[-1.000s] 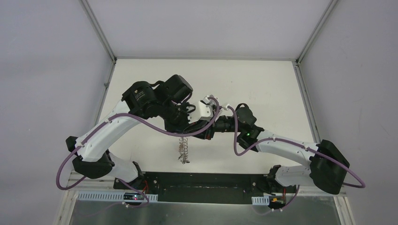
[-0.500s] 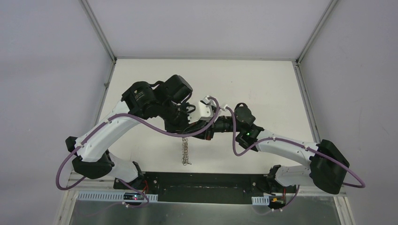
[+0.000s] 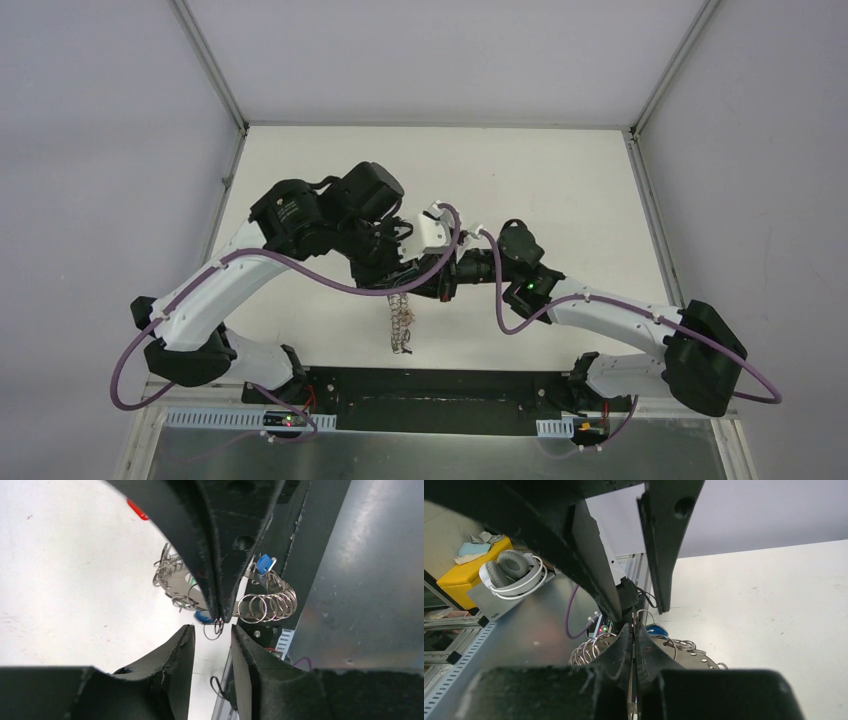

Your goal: Put the keys on the keyring

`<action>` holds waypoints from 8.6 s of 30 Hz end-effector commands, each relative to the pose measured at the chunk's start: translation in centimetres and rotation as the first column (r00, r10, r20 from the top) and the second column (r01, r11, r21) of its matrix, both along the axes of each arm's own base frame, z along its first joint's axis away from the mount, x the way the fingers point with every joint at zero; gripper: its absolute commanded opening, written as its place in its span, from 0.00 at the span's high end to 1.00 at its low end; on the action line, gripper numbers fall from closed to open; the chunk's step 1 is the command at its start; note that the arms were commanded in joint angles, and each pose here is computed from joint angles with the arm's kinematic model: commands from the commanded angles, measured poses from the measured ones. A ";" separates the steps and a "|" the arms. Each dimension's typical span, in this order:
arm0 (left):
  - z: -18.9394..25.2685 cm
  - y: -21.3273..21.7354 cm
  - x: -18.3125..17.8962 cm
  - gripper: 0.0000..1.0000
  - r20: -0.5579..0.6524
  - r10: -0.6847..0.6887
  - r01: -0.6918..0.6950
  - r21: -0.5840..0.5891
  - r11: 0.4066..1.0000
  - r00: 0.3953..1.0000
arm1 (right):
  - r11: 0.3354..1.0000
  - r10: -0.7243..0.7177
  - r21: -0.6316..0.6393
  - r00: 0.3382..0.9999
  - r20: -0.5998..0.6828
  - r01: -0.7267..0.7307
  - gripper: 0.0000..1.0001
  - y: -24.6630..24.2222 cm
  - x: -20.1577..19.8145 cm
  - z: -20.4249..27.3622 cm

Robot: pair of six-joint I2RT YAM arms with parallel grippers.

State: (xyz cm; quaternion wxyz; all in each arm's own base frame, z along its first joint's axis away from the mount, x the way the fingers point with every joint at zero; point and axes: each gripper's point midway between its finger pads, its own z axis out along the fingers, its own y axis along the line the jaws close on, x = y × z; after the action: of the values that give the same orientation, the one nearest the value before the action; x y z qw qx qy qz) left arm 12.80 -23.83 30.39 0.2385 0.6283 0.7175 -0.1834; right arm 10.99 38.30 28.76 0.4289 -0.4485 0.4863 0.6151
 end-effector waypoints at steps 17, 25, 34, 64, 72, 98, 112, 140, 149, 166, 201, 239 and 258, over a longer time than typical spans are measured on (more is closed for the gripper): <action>4.3 0.8 -2.4 0.53 0.310 0.131 0.127 -0.688 0.714 0.942 | 0.994 0.031 0.104 0.990 0.137 -0.046 1.00 -2.1 -1.7 3.5; 4.2 0.4 -3.4 0.60 0.301 0.136 0.164 -0.784 0.599 0.944 | 0.992 0.054 0.108 0.987 0.149 -0.070 1.00 -2.3 -2.2 3.7; 3.0 -0.6 -3.6 0.76 0.273 0.098 0.160 -0.778 0.608 0.957 | 0.991 0.052 0.116 0.987 0.150 -0.069 1.00 -2.4 -2.3 3.9; 0.3 0.0 -2.6 0.77 0.190 0.153 0.035 -0.729 0.684 0.970 | 0.991 0.032 0.127 0.988 0.151 -0.052 1.00 -2.5 -2.1 4.2; 1.3 -0.7 -2.8 0.75 0.180 0.141 0.050 -0.769 0.637 0.974 | 0.991 0.029 0.126 0.988 0.149 -0.048 1.00 -2.5 -2.0 4.1; 2.4 0.0 -1.9 1.00 0.179 0.166 0.000 -0.681 0.733 0.970 | 0.989 -0.102 0.117 0.983 0.150 0.085 0.46 -3.4 -0.5 3.9; 3.0 1.5 -1.6 1.00 0.175 0.039 0.022 -0.332 0.943 0.984 | 0.996 -0.085 0.031 0.979 0.185 0.081 0.56 -3.1 -0.2 3.7; 2.5 -0.6 -1.1 1.00 0.082 -0.054 0.068 -0.184 0.980 0.995 | 0.995 -0.005 0.098 0.993 0.119 -0.007 0.73 -0.1 -0.4 3.9; 2.6 -0.8 -1.3 1.00 0.079 -0.054 0.070 -0.211 0.975 0.995 | 0.995 -0.013 0.095 0.995 0.100 0.003 0.94 0.6 -0.1 3.7; 4.6 1.0 -1.0 0.53 0.233 0.087 0.026 -0.444 0.896 0.969 | 0.997 -0.016 0.082 0.991 0.132 0.005 1.00 -0.7 -0.9 3.7; 1.8 0.9 -2.8 0.88 0.524 0.008 0.349 -0.579 0.737 0.852 | 0.996 0.027 0.080 0.989 0.142 -0.038 1.00 -1.5 -2.0 3.7; 1.1 -1.1 -2.8 1.00 0.241 0.126 0.114 -0.779 0.616 0.962 | 0.991 -0.046 0.132 0.992 0.116 0.031 1.00 -1.6 -1.1 4.7; 1.8 -2.1 -2.7 0.81 0.101 0.158 0.010 -0.869 0.495 0.982 | 0.977 -0.150 0.168 0.982 0.115 0.129 1.00 -2.4 0.1 5.3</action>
State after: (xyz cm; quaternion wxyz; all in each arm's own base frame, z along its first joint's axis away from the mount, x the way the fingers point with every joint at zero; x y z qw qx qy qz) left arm 10.69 -25.06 29.97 0.5706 0.4260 0.5680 -0.4127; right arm 10.92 36.51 30.43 0.4790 -0.4337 0.4859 0.5886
